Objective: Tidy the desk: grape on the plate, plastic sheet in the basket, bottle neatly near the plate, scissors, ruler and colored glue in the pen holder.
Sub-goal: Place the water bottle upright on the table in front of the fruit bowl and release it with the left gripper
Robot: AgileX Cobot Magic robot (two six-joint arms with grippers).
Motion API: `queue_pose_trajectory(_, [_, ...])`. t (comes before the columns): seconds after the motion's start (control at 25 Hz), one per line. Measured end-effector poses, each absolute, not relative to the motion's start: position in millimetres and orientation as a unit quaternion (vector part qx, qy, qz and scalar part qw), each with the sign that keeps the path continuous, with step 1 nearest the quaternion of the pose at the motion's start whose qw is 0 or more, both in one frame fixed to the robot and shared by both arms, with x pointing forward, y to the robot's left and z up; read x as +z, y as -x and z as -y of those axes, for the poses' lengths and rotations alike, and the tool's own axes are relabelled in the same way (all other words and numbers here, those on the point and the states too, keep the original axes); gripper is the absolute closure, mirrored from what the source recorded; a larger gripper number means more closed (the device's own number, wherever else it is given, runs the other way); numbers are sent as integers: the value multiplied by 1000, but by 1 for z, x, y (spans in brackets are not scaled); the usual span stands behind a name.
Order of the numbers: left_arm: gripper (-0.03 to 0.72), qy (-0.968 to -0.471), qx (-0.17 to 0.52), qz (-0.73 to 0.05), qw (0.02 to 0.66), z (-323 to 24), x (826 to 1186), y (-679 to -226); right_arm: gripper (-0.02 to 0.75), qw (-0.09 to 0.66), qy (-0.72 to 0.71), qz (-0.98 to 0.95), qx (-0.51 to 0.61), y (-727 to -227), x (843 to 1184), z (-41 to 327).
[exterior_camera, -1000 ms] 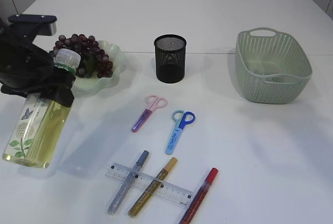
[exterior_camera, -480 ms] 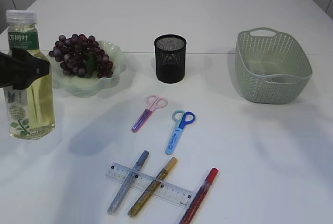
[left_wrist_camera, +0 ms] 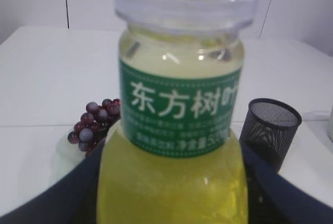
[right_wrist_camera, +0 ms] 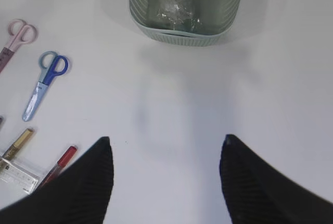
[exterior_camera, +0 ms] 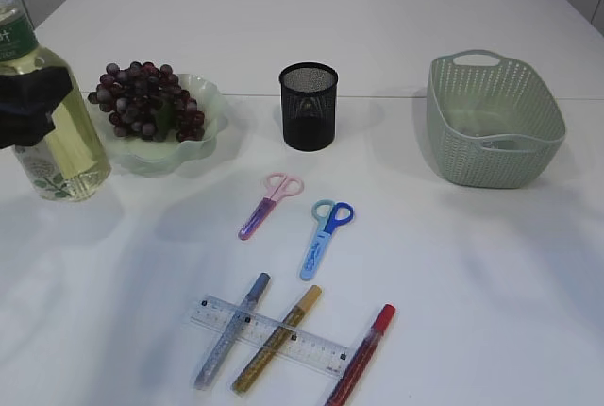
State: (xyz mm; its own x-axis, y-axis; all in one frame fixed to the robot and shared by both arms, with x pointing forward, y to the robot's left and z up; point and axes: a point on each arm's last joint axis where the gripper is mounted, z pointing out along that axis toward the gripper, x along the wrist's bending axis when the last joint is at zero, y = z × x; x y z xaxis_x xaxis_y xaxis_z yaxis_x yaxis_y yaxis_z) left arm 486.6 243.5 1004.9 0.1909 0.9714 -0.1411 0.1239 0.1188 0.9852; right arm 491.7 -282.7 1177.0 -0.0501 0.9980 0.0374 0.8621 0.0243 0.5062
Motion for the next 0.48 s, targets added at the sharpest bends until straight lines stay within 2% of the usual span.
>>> queue_pose_trajectory(0.28, [244,-493,426,-464,600,-246,1001,-480,235,180,-668,-696,191,-492,1177,286])
queue_pose_trajectory(0.48, [244,-508,417,-476,584,-245,981,-486,235,182,-668,-696,189,-492,1177,286])
